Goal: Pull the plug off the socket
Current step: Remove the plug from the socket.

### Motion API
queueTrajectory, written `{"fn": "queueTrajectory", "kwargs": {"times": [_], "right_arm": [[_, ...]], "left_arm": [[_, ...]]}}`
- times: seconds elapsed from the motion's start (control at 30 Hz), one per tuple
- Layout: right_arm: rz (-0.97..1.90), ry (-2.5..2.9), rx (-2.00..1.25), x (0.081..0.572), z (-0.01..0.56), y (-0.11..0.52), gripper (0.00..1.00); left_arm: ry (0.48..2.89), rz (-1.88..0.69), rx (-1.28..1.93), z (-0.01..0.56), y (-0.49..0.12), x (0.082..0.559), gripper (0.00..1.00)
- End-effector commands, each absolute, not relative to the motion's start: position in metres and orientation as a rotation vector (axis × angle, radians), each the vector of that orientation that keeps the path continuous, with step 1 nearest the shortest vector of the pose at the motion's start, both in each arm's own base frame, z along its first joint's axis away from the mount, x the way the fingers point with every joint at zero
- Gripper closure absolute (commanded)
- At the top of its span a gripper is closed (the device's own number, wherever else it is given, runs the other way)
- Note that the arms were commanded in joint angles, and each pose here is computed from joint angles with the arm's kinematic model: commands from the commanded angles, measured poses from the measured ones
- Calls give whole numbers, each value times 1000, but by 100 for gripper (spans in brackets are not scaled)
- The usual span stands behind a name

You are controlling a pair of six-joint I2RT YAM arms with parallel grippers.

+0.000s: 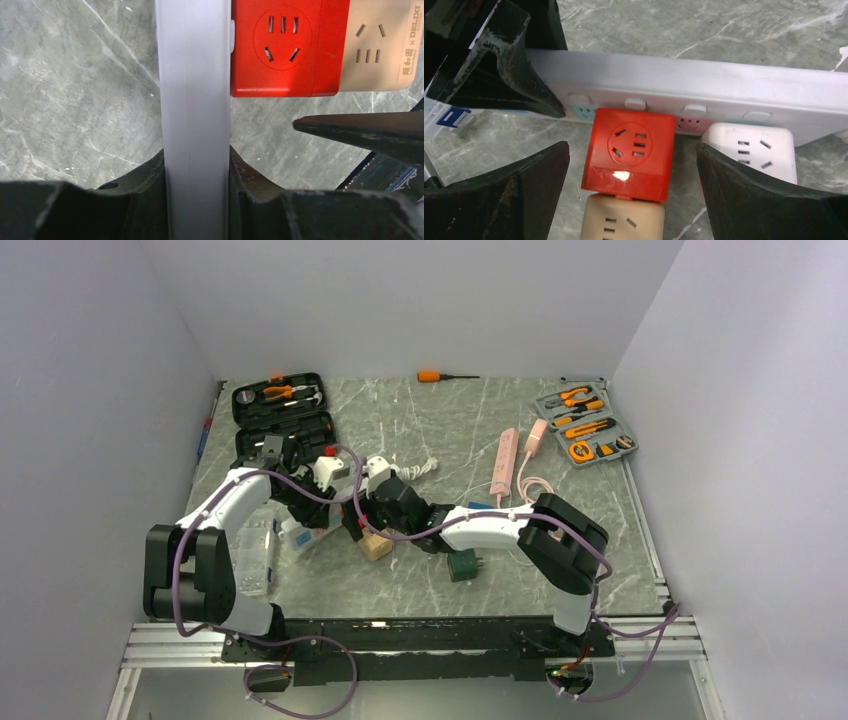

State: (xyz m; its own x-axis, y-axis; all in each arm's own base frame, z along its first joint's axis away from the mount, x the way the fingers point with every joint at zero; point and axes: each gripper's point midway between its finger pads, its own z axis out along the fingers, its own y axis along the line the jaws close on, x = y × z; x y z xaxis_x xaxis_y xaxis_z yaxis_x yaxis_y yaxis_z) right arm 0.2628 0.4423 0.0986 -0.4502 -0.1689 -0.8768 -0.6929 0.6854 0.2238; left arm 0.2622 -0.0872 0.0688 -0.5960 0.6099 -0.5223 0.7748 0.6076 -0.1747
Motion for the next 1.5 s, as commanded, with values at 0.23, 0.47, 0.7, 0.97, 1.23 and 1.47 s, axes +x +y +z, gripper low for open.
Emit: {"fn": "queueTrajectory", "kwargs": {"times": [0.23, 0.47, 0.7, 0.97, 1.23, 1.47], "right_arm": [[780, 1975, -709, 258, 94, 464, 9], [765, 2021, -739, 250, 77, 468, 11], [748, 2082, -755, 250, 55, 474, 21], [745, 2091, -762, 249, 56, 472, 85], [750, 2080, -749, 243, 70, 462, 100], [762, 2101, -746, 227, 71, 446, 100]], "left_arm": [[2279, -681, 1113, 103, -117, 261, 100], [2278, -688, 1101, 106, -119, 262, 100], [2266, -690, 1109, 114, -121, 261, 100], [2284, -655, 1123, 109, -116, 262, 100], [2323, -442, 1042, 98, -97, 291, 100], [2414, -71, 908, 77, -53, 328, 100]]}}
